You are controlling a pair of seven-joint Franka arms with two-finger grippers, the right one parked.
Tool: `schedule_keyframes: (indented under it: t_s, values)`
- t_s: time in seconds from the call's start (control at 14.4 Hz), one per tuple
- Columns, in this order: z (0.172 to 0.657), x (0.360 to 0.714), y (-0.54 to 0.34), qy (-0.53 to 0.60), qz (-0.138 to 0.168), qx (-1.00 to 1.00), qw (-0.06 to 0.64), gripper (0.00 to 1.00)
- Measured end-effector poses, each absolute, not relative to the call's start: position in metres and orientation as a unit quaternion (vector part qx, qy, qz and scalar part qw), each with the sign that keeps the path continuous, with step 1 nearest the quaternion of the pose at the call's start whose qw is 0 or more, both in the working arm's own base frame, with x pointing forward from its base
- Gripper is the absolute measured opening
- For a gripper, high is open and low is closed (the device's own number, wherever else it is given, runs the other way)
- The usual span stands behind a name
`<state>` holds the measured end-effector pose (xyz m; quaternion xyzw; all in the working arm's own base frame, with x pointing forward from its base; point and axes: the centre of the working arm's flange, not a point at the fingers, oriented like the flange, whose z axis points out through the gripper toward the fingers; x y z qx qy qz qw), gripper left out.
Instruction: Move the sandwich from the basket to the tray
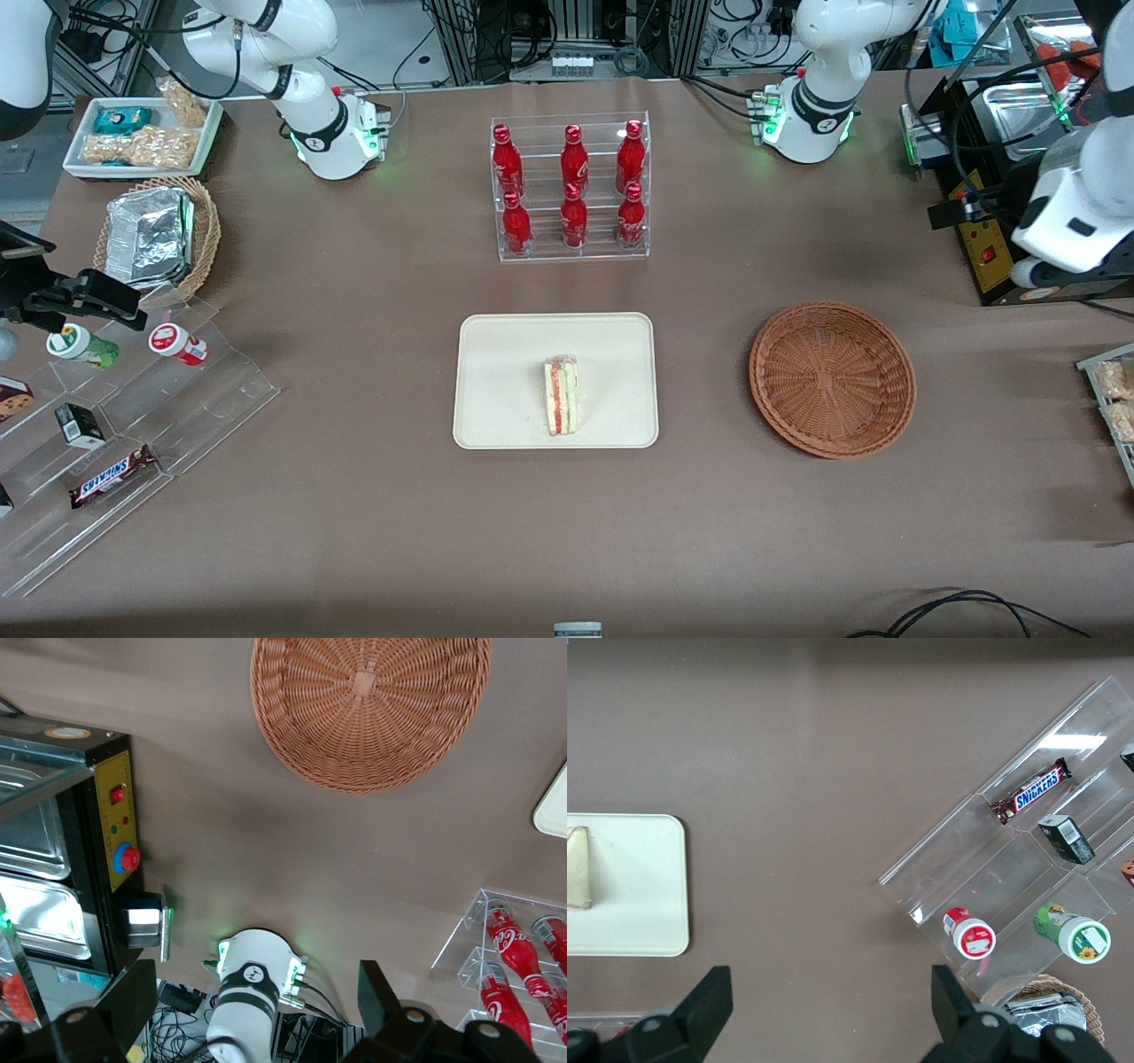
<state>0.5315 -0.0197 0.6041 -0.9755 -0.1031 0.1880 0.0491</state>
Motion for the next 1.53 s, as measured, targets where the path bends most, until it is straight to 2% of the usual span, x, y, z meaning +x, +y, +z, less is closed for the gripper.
schedule_keyframes:
  t_s: [0.35, 0.62, 0.83, 0.97, 1.32, 1.53]
  values:
    - [0.624, 0.526, -0.01, -0.092, 0.162, -0.981, 0.048, 1.0]
    - [0.639, 0.53, -0.027, -0.08, 0.113, -0.989, 0.049, 1.0]
    - [0.658, 0.517, -0.048, -0.064, 0.09, -0.993, 0.05, 1.0]
    - [0.665, 0.509, -0.05, -0.064, 0.085, -0.993, 0.052, 1.0]
    - [0.663, 0.507, -0.038, -0.076, 0.1, -0.992, 0.026, 1.0]
    - [0.664, 0.509, -0.038, -0.076, 0.091, -0.993, 0.022, 1.0]
